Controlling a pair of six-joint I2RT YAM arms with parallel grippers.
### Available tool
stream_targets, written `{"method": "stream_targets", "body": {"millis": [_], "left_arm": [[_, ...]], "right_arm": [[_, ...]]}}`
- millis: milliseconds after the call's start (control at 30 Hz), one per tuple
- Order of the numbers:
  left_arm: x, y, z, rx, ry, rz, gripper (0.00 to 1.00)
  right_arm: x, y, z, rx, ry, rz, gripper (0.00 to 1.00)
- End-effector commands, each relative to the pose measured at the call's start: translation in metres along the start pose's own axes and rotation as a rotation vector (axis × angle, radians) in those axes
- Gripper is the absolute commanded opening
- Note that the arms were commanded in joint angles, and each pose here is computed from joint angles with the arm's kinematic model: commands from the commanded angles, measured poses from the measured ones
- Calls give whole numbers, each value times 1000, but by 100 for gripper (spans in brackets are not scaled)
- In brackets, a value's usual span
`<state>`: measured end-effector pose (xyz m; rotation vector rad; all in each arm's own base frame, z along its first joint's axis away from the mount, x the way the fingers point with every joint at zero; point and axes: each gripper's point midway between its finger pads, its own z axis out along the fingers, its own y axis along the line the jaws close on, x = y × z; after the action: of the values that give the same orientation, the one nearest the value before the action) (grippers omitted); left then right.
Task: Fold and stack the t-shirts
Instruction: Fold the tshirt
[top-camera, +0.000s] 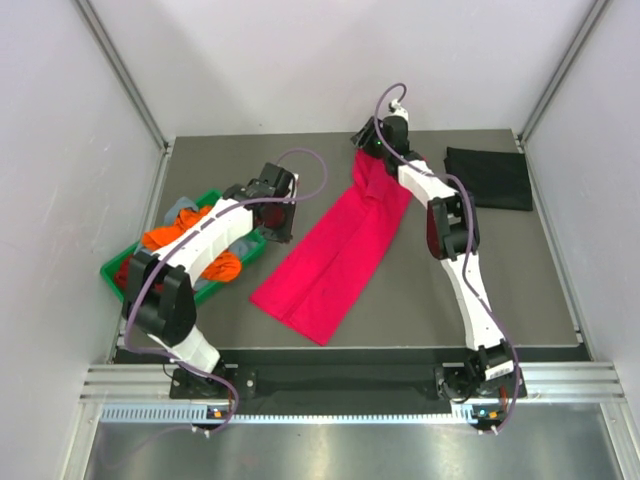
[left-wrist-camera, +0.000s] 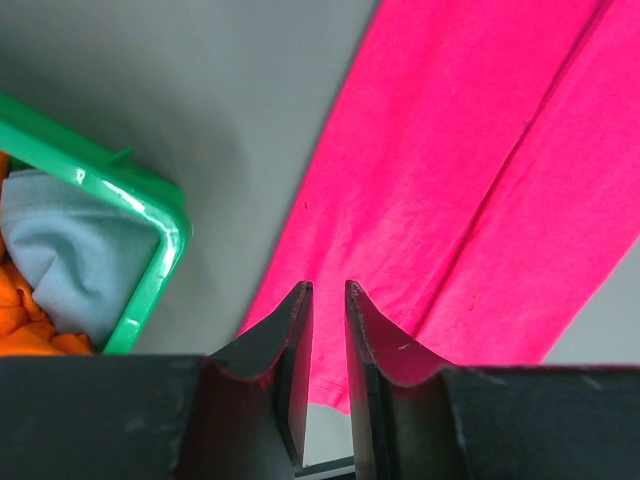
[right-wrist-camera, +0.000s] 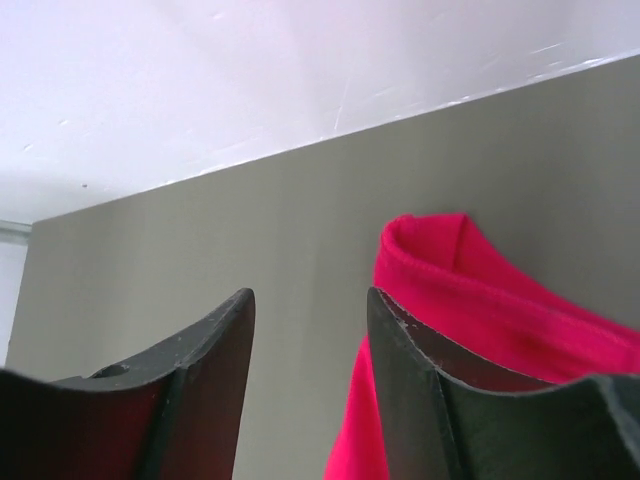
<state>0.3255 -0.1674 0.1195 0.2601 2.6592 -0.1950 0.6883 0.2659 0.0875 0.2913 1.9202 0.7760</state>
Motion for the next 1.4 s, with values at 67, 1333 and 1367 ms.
{"method": "stream_targets", "body": {"millis": [67, 1333, 1367], "left_arm": [[-43, -22, -35, 124, -164, 23, 25], [121, -86, 43, 290, 250, 21, 21], [118, -87, 42, 292, 242, 21, 21]], "right_arm": [[-102, 87, -78, -40, -132, -60, 51], [-59, -163, -166, 340, 206, 78, 44], [-59, -166, -172, 360, 216, 63, 44]]}}
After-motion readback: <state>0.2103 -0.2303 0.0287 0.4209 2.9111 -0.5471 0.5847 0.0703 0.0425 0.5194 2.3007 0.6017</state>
